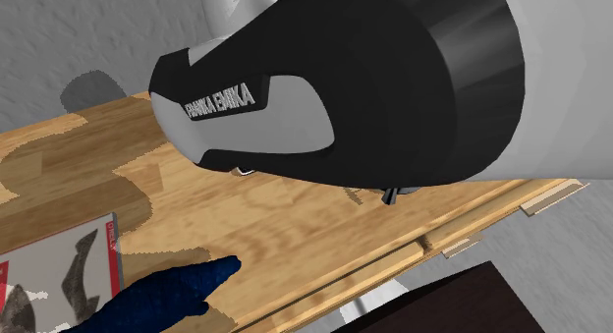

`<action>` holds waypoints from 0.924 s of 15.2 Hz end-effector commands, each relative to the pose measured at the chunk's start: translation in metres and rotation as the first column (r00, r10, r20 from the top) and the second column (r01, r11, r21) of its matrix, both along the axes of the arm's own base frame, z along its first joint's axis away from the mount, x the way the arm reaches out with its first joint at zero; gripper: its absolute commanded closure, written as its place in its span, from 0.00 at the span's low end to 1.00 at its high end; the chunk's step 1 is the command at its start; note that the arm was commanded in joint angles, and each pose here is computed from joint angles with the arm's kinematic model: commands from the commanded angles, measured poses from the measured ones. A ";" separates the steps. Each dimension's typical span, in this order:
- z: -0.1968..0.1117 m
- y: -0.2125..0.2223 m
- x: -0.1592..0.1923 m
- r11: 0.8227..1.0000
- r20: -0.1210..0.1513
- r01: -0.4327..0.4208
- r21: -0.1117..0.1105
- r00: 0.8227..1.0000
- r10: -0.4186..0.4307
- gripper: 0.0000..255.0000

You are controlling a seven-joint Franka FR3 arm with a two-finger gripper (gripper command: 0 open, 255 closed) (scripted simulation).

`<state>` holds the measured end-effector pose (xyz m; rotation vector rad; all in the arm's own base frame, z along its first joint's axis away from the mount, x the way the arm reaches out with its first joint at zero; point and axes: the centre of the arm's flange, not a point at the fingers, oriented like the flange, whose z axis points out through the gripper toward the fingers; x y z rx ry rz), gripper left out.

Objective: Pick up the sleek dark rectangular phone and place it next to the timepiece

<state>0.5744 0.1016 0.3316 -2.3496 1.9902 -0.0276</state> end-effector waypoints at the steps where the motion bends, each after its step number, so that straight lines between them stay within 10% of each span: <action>1: -0.001 0.000 0.000 1.000 -0.002 0.000 0.000 1.000 0.000 1.00; 14: 0.057 0.000 0.000 1.000 -0.002 0.000 0.000 1.000 0.000 1.00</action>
